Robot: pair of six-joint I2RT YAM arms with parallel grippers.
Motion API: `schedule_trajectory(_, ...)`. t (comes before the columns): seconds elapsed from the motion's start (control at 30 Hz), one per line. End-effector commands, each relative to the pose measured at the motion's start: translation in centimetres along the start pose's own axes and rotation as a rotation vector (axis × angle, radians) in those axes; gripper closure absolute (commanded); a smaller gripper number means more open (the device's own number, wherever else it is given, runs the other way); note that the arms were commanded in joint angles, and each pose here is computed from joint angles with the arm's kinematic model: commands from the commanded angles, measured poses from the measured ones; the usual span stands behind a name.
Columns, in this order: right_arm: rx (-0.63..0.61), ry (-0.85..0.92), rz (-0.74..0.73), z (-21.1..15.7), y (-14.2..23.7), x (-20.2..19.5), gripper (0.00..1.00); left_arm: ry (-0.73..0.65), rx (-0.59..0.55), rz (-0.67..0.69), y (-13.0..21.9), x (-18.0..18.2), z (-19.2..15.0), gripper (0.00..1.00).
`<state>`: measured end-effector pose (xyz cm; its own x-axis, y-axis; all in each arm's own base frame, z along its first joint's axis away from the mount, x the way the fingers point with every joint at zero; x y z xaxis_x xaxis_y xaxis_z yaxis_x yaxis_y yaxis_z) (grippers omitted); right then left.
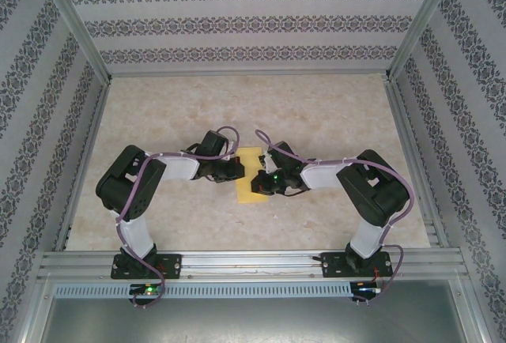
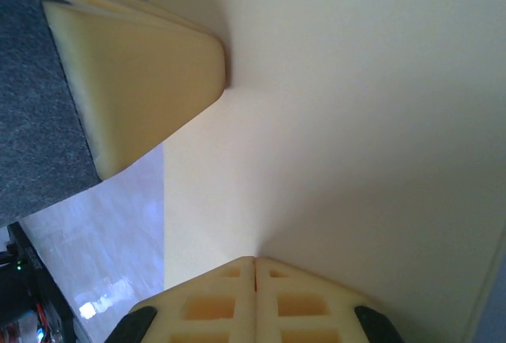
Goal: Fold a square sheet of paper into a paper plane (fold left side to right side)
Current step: First fold the square sheet of paper in half at the center of the table.
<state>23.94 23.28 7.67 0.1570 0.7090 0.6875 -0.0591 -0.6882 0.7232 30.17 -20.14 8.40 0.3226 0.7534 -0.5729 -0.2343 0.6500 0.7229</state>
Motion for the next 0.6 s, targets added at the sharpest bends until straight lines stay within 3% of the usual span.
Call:
schedule_trajectory(0.0,0.032,-0.106,-0.292,-1.7,-1.0,-6.3,1.00,0.005,-0.064,0.124,0.1,2.8,1.6,1.00)
schedule_trajectory(0.57,0.034,-0.111,-0.293,-1.8,-0.9,-6.6,1.00,0.023,-0.121,0.169,0.6,5.2,5.0,1.00)
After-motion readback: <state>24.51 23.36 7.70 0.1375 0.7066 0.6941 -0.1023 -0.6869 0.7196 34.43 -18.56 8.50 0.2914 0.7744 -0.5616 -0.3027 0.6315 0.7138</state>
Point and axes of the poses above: each hand's point on the last joint's axis, 136 mm out from that joint toward the fingers, its own y axis back along the fingers, its own x axis along the line the jaws close on, z = x × y, the point moved 9 cm from there along y, back along the fingers, and after that the axes turned 15 degrees about -y, right-handed, at the moved point
